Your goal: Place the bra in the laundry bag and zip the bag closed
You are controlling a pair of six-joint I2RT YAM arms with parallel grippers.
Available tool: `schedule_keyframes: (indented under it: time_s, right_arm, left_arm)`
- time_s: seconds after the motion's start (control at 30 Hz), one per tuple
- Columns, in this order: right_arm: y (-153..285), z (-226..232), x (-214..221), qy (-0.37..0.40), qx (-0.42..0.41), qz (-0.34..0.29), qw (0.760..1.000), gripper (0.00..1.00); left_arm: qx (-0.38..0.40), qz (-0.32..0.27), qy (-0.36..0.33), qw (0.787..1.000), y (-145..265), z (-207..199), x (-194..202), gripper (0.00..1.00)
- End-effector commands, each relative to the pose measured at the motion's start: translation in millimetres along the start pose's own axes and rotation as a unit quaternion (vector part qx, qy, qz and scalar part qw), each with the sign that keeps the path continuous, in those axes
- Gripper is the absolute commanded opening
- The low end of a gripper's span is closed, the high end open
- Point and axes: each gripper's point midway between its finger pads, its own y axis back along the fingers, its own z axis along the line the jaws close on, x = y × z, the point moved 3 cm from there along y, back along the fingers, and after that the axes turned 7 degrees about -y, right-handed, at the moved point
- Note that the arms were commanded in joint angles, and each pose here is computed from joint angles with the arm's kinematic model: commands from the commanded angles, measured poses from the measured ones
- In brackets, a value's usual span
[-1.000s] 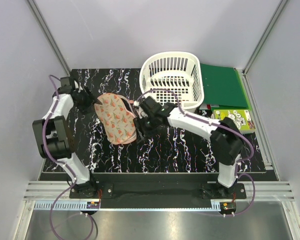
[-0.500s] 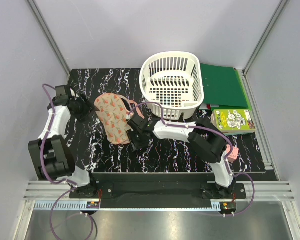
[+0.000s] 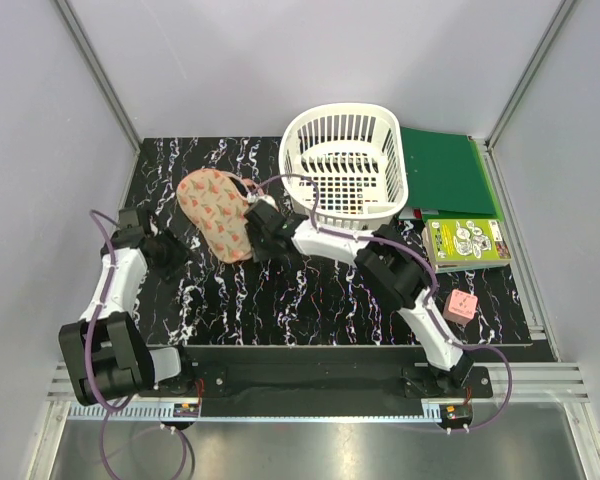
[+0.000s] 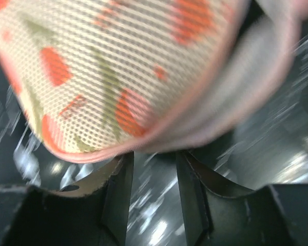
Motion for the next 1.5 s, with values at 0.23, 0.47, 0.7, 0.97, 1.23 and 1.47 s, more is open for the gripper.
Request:
schedule_keyframes:
  time_s: [0.23,0.47,0.7,0.97,1.23,1.47]
  right_arm:
    - [57.1,15.5,-114.9,0.014,-0.034,-0.082,0.996,0.53]
    - [135.3,15.9,-103.4,0.011,-0.063,-0.076,0.995,0.55]
    - [209.6,15.9,-106.6,-0.004,-0.09,-0.115,0.989,0.57]
    - [256.9,6.7,-121.2,-0.02,-0.089,-0.157,0.983,0.59]
    - [250.7,-11.3,-129.5,-0.04,-0.086,-0.146,0.985,0.59]
    - [246.6,-4.5,-128.6,-0.033,-0.107,-0.125,0.986,0.6]
  left_arm:
    - [-0.06,0.053,0.007,0.997,-39.3,26.4,10.2,0.49]
    - [-0.034,0.033,-0.024,0.999,-80.6,-15.7,-31.4,0.38]
    - [-0.048,0.047,-0.055,0.996,-131.2,-66.3,-41.9,0.32]
    - [0.029,0.076,-0.08,0.994,-173.4,-168.8,-51.2,0.31]
    - [0.136,-0.007,-0.128,0.982,-114.5,-233.1,-126.0,0.55]
    - [0.174,-0.098,-0.119,0.973,-51.3,-159.9,-199.4,0.76]
